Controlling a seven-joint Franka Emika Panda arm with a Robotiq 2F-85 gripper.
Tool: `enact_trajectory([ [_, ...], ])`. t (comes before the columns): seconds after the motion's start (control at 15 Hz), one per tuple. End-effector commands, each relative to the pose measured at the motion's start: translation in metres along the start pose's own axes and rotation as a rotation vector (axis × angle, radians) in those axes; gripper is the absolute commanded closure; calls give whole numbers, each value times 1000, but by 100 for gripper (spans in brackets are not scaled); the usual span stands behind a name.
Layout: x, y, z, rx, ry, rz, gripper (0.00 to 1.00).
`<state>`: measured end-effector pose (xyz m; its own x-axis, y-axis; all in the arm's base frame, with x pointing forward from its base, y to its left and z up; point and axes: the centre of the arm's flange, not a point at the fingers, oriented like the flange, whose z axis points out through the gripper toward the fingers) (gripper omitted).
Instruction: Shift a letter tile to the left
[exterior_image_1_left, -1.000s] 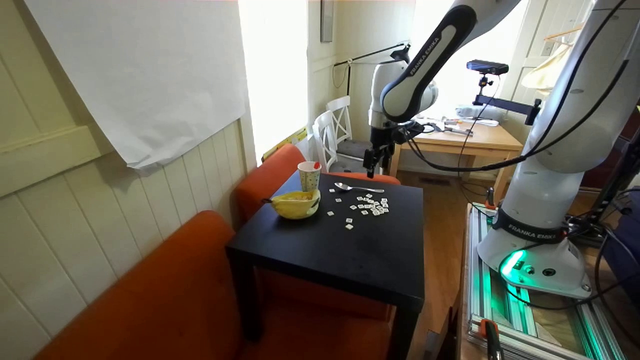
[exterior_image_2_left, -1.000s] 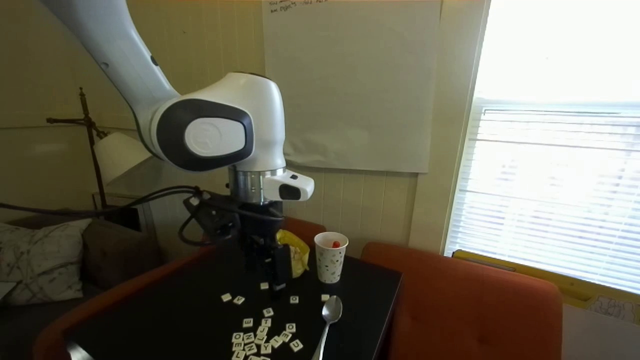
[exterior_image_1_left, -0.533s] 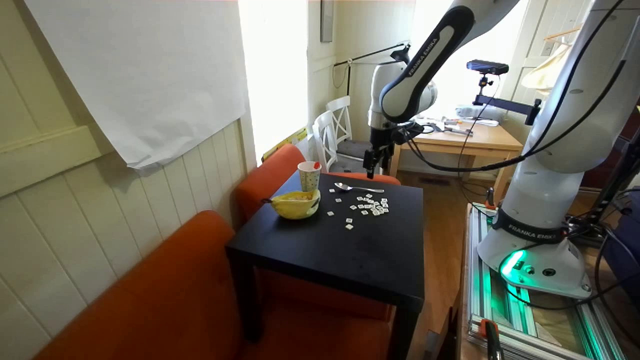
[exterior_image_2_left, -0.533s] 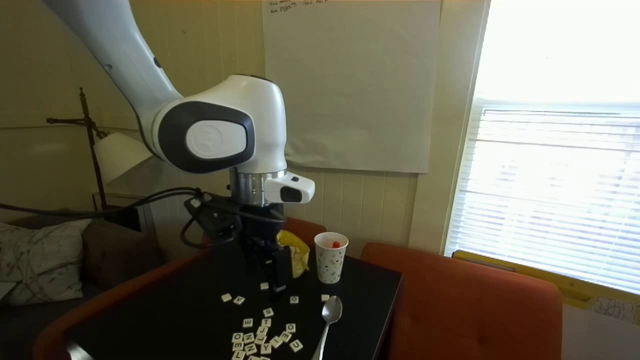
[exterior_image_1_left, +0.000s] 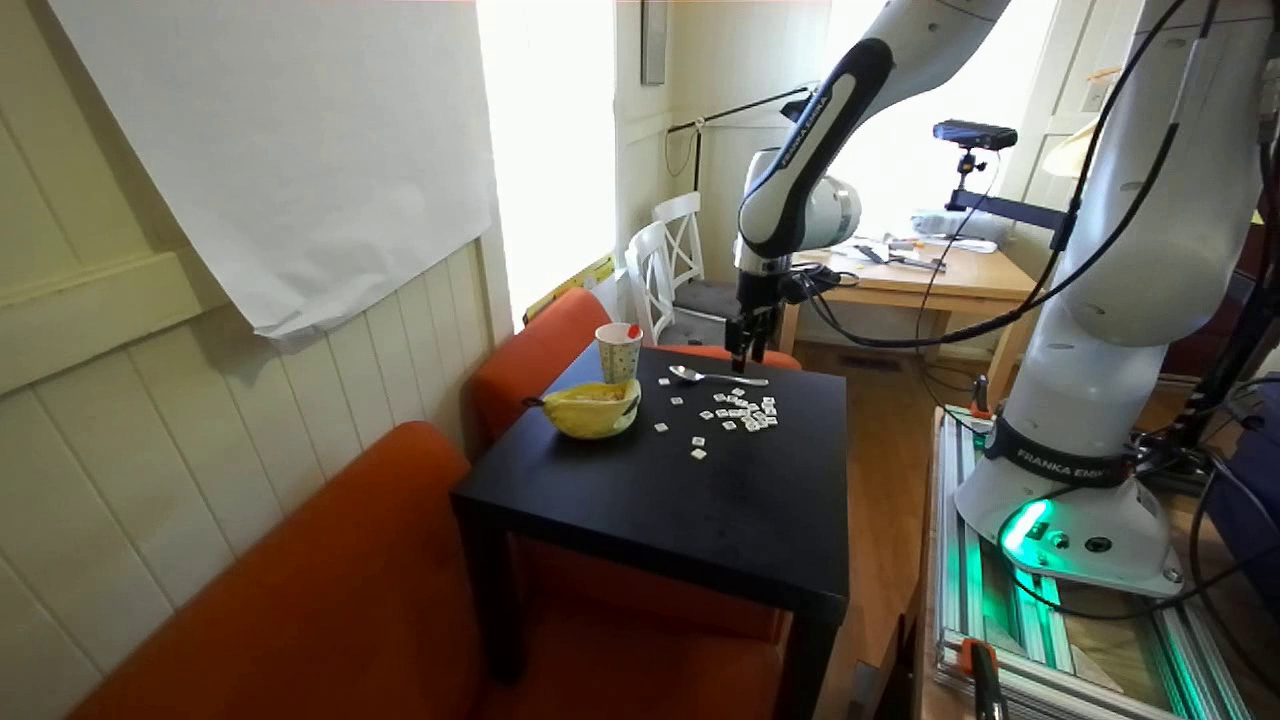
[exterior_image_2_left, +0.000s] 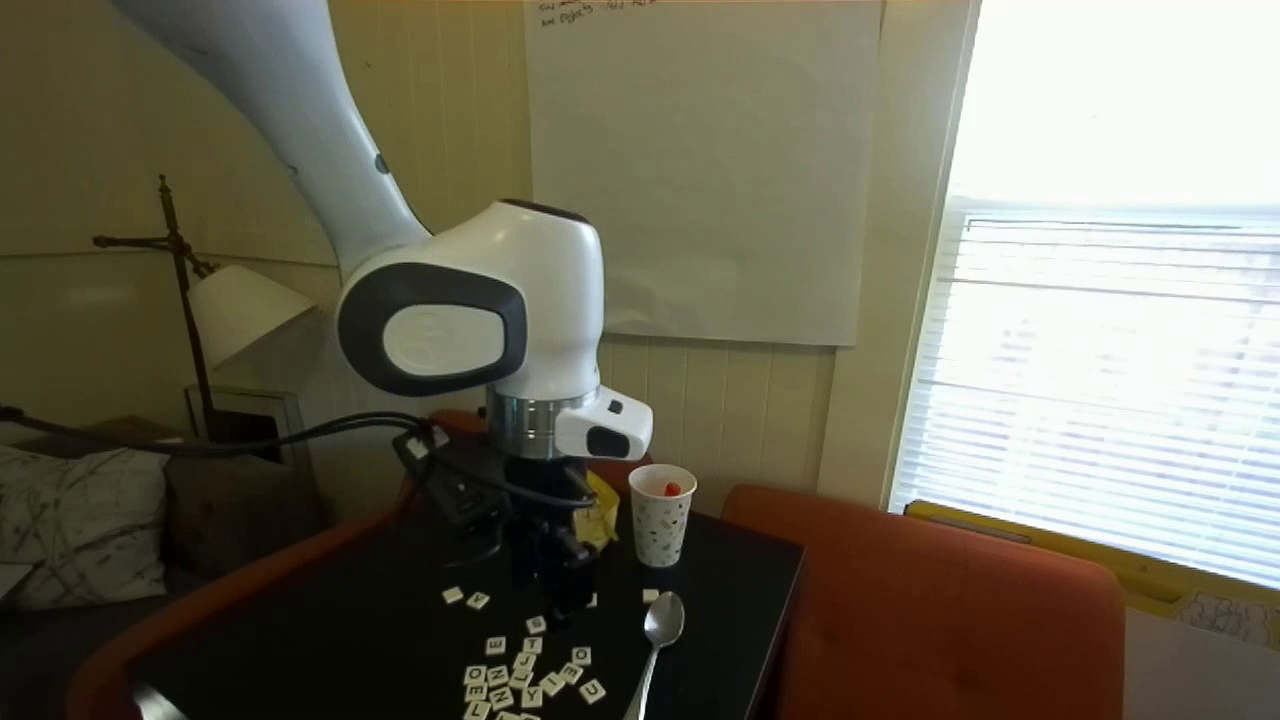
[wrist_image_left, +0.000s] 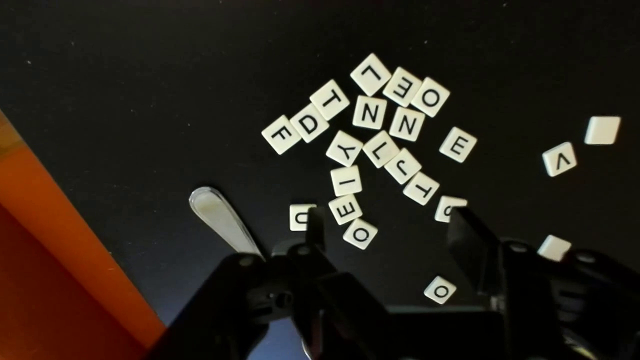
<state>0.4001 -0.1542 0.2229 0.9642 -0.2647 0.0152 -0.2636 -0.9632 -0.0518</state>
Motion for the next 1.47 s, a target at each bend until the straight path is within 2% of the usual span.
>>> enact_trajectory([
  [0.0, 18, 6, 20, 10, -3, -14, 63],
  [0.27, 19, 8, 29, -15, -37, -41, 92],
  [0.4, 17, 10, 36, -22, -58, -50, 100],
  [0.87, 16, 11, 54, -21, -95, -66, 100],
  [1.4, 25, 10, 70, -18, -98, -82, 100],
])
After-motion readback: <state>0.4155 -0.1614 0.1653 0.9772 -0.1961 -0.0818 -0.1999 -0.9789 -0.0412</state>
